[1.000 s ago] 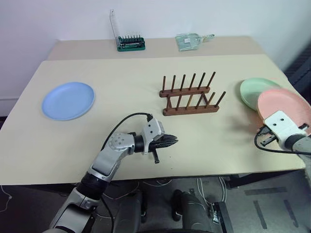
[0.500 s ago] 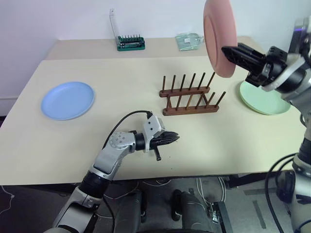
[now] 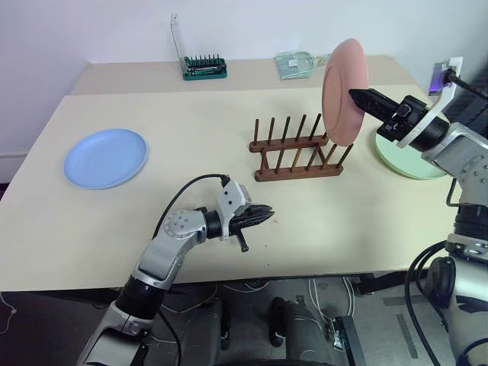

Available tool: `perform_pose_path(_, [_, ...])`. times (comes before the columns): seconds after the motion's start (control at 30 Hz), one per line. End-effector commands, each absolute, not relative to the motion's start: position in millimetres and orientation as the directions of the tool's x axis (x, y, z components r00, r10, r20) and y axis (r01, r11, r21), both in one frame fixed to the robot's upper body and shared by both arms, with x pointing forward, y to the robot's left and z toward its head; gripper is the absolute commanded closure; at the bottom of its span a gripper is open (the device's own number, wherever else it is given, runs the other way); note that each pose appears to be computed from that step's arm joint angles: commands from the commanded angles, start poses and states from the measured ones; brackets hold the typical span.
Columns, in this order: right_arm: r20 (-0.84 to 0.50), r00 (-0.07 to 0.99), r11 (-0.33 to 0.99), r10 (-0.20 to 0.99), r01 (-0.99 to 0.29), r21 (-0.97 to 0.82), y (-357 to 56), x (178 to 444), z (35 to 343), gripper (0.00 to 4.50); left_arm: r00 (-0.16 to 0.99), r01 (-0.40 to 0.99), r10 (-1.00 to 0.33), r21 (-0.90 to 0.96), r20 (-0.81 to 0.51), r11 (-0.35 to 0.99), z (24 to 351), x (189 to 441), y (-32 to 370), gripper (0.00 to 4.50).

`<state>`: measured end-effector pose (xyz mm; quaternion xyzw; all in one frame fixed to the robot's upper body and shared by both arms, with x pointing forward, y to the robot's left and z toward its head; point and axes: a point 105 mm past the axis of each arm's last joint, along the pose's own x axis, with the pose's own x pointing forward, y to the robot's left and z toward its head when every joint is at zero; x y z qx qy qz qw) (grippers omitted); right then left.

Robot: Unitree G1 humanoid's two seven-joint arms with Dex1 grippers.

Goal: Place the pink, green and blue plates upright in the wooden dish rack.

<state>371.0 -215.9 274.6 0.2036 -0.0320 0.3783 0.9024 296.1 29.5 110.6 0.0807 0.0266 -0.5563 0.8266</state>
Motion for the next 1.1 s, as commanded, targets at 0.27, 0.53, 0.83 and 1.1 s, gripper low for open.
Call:
perform_pose_path(0.27, [0.32,0.756,0.72,0.571,-0.649,0.247,-237,378,303,1.59,0.371,0.925,-0.923,0.125,-0.101,0.358,124,295,30,4.13])
perform_pose_path(0.53, [0.337,0.86,0.897,0.383,-0.433,0.087,-307,365,318,1.59,0.361,0.929,-0.926,0.131,-0.106,0.347,124,296,27,4.13])
perform_pose_path(0.83, [-0.279,0.939,0.774,0.203,-0.328,-0.542,-347,368,196,1.59,0.347,0.934,-0.931,0.132,-0.111,0.332,123,295,25,4.13])
perform_pose_path(1.1, [-0.403,0.912,0.645,0.074,-0.352,-0.678,-357,384,150,1.59,0.348,0.933,-0.931,0.137,-0.111,0.332,124,296,24,4.13])
